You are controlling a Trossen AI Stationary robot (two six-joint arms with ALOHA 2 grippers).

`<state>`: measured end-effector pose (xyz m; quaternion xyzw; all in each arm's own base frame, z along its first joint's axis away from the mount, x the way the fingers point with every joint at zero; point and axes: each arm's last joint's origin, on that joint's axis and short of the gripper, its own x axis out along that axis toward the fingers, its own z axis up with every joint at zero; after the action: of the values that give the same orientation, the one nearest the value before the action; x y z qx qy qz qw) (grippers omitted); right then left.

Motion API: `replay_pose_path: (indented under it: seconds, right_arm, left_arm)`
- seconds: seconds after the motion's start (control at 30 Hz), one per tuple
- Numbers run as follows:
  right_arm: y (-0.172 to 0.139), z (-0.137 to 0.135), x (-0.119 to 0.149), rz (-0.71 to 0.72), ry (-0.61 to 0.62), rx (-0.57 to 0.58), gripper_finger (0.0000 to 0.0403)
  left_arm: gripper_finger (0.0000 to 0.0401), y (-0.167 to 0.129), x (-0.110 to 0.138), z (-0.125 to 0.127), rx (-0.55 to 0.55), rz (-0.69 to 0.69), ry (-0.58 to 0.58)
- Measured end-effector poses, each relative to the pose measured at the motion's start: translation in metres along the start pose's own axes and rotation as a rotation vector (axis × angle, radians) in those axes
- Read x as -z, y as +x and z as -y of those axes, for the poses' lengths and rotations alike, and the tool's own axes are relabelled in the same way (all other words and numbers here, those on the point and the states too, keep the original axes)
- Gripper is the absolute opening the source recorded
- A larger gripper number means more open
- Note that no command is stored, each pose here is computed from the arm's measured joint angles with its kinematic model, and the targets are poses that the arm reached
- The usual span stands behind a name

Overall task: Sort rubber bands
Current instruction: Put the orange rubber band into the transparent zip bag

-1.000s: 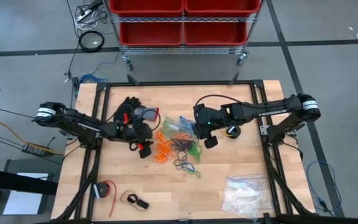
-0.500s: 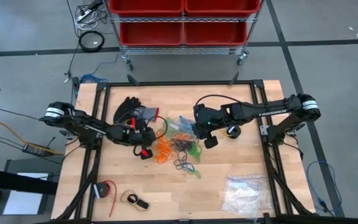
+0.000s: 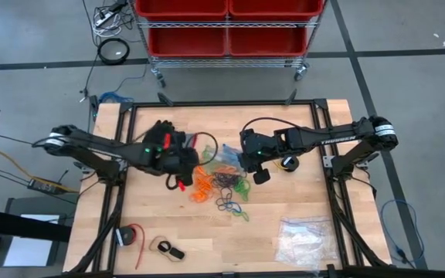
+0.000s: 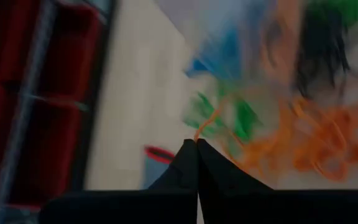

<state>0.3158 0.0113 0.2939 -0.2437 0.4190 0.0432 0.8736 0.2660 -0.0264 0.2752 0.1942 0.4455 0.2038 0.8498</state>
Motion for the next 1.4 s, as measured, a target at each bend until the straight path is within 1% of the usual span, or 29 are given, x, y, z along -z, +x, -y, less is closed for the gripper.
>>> replay_pose_path:
  seconds: [0.13, 0.2, 0.27, 0.3, 0.4, 0.47, 0.57, 0.7, 0.9, 1.1, 1.23, 1.4]
  right_arm:
    - [0.0, 0.0, 0.0, 0.0, -0.001, 0.0, 0.0]
    - [0.0, 0.0, 0.0, 0.003, 0.0, 0.001, 0.0]
    - [0.0, 0.0, 0.0, 0.003, 0.0, 0.001, 0.0]
    - [0.0, 0.0, -0.001, 0.006, 0.0, 0.003, 0.0]
    - [0.0, 0.0, -0.001, 0.007, 0.0, 0.003, 0.0]
    - [0.0, 0.0, -0.001, 0.008, 0.0, 0.004, 0.0]
    - [0.0, 0.0, -0.001, 0.008, 0.0, 0.003, 0.0]
    - [0.0, 0.0, -0.001, 0.01, 0.0, 0.005, 0.0]
    - [0.0, 0.0, -0.001, 0.014, 0.001, 0.006, 0.0]
    - [0.0, 0.0, -0.001, 0.013, -0.001, 0.006, 0.0]
    - [0.0, 0.0, -0.001, 0.013, -0.001, 0.005, 0.0]
    - [0.0, 0.0, -0.001, 0.013, -0.001, 0.006, 0.0]
  left_arm:
    - [0.0001, -0.029, -0.021, -0.022, -0.088, 0.129, -0.02]
    - [0.0001, -0.038, -0.028, -0.029, -0.117, 0.183, -0.016]
    - [0.0001, -0.043, -0.039, -0.033, -0.133, 0.269, -0.03]
    - [0.0001, -0.045, -0.042, -0.034, -0.138, 0.296, -0.02]
    - [0.0, -0.044, -0.053, -0.035, -0.113, 0.39, 0.003]
    - [0.0, -0.041, -0.058, -0.035, -0.114, 0.419, 0.024]
    - [0.0, -0.032, -0.064, -0.035, -0.134, 0.436, 0.054]
    - [0.0, -0.018, -0.069, -0.034, -0.12, 0.439, 0.074]
    - [0.0, 0.004, -0.072, -0.028, -0.12, 0.392, 0.094]
    - [0.0, 0.025, -0.072, -0.014, -0.106, 0.334, 0.157]
    - [0.0, 0.029, -0.072, -0.01, -0.096, 0.327, 0.168]
    - [0.0, 0.023, -0.075, -0.005, -0.086, 0.35, 0.172]
